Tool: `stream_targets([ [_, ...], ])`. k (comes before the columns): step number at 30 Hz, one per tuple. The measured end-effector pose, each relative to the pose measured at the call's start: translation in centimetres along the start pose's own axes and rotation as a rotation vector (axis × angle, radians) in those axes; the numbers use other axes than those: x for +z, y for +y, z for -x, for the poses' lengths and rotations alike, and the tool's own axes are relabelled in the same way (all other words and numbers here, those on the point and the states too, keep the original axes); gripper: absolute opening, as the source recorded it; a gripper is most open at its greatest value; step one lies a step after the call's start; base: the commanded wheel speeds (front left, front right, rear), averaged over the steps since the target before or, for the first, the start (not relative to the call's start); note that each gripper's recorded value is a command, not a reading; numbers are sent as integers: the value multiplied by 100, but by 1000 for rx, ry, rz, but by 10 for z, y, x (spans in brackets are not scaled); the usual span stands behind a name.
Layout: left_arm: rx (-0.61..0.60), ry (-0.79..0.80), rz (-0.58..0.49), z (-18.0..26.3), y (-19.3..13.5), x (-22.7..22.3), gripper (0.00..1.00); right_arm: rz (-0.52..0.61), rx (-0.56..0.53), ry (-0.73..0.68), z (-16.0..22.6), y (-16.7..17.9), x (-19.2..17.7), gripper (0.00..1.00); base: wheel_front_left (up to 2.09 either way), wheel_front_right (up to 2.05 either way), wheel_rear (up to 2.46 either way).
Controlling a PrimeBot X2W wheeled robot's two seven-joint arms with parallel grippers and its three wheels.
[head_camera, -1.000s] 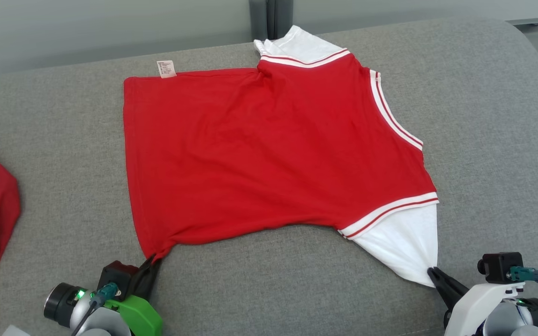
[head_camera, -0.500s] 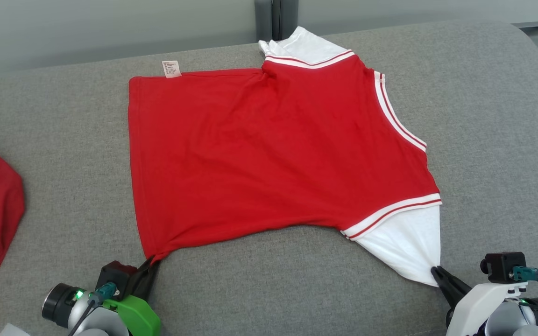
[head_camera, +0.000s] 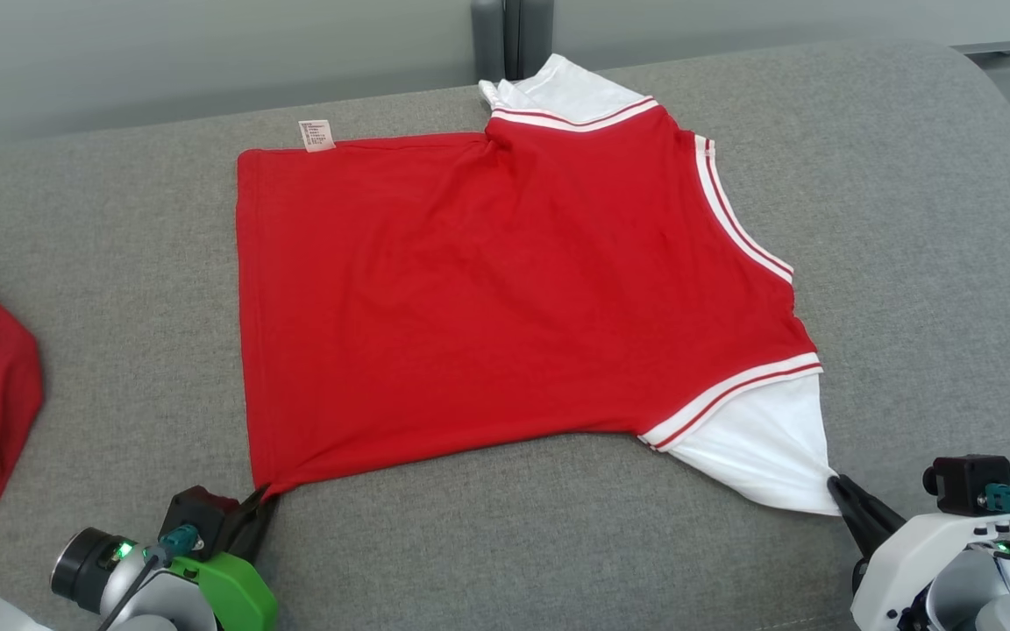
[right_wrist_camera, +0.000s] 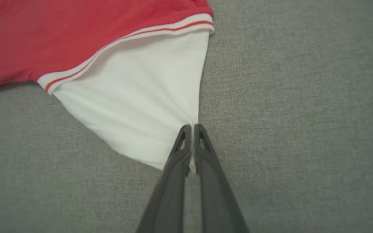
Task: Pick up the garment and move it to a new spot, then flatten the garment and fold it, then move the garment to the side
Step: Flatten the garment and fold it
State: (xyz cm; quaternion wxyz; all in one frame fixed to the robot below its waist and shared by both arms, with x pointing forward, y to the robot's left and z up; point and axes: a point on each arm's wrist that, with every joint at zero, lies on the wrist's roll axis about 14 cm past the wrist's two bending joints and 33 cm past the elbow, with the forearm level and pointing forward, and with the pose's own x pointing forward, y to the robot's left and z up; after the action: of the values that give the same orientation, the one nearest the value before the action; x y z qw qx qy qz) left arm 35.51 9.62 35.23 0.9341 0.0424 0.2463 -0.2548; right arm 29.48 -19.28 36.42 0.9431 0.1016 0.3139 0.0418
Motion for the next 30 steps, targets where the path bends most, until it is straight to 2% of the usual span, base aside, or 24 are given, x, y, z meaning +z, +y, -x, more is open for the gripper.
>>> stream_targets([
  [5,-12,10,6,0,-3,-1,0,0,17,10,0,6,-4,0,0,0,0],
  [7,-22,15,27,-1,-6,-1,16,-3,24,18,-1,10,-6,0,0,0,0],
  [8,-21,15,39,-1,-6,-1,25,-6,28,22,-2,12,-8,0,0,0,0],
  [10,-19,15,50,-2,-6,-1,49,13,41,39,-3,17,-12,0,0,0,0],
  [11,-22,15,57,-4,-8,-1,91,21,43,34,-6,19,-10,15,0,0,0],
  [12,-20,13,61,-5,-9,-1,100,16,43,25,-8,20,-7,29,0,0,0],
  [13,-16,11,62,-6,-9,0,100,14,44,10,-10,21,-3,48,0,0,0],
  [14,-14,10,67,-7,-9,0,100,14,43,-6,-12,22,1,88,0,0,0],
  [15,-10,7,78,-8,-9,1,100,15,37,-26,-14,23,6,100,0,0,0],
  [30,4,21,103,-13,-8,1,100,18,11,-76,-11,15,14,100,0,0,0],
])
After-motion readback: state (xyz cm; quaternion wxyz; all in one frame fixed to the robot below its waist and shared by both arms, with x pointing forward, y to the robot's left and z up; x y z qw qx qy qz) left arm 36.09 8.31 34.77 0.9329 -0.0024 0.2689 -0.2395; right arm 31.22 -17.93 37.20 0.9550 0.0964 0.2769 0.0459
